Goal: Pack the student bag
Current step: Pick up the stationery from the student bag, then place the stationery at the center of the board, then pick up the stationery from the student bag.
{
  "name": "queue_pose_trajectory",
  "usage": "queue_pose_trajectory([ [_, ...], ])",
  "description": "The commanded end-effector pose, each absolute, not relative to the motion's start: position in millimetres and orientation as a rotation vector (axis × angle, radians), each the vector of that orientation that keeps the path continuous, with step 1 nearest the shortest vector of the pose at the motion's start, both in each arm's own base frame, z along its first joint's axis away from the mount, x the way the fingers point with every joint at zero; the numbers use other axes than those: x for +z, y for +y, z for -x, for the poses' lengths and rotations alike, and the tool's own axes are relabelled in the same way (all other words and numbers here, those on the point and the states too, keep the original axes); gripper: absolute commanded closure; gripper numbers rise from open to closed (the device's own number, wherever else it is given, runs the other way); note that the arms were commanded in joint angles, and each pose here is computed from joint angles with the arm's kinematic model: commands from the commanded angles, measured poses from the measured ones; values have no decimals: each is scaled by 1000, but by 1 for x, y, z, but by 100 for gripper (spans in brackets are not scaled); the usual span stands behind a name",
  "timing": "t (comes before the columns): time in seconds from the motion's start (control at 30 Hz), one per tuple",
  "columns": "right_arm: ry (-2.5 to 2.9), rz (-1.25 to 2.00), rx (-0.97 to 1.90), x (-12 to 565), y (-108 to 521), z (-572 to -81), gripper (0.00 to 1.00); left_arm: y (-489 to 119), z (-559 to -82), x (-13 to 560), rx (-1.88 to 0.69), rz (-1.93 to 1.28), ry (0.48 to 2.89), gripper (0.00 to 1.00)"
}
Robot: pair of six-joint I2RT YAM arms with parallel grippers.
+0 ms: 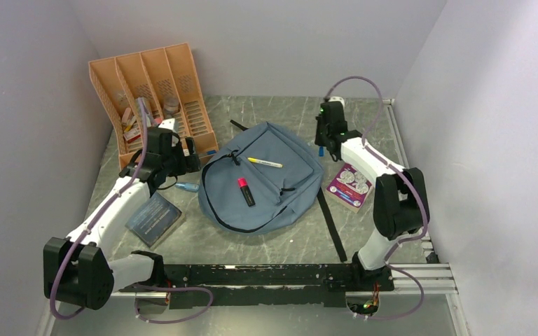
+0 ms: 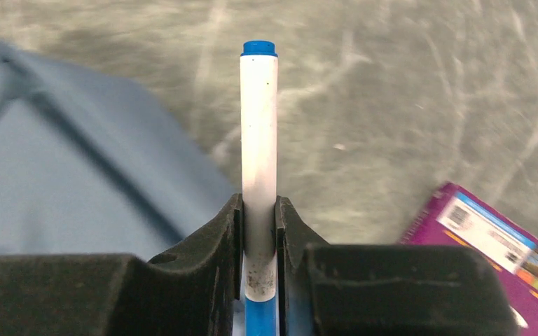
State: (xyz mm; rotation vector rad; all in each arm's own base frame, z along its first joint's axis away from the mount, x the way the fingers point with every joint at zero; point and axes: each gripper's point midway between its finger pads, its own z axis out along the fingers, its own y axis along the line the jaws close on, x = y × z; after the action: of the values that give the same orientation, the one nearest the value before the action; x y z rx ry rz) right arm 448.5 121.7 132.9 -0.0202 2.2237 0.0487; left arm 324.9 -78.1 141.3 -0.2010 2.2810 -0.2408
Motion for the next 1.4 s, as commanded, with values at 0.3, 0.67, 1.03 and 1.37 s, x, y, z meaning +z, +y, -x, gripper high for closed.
queue_pose_trajectory([
  [0.3,2414,-167,-226,42,46,-452,84,-85,-329,144,-298,172,2280,11],
  [0.67,2485,-205,-262,16,29,-447,56,-88,-328,140,-310,159,2300,11],
  [1.03,2160,59,116,151,104,-454,45,-87,-328,139,-305,158,2305,11],
  [1.37,2105,931,344,122,258,-399,40,-86,-327,139,-306,155,2304,12],
])
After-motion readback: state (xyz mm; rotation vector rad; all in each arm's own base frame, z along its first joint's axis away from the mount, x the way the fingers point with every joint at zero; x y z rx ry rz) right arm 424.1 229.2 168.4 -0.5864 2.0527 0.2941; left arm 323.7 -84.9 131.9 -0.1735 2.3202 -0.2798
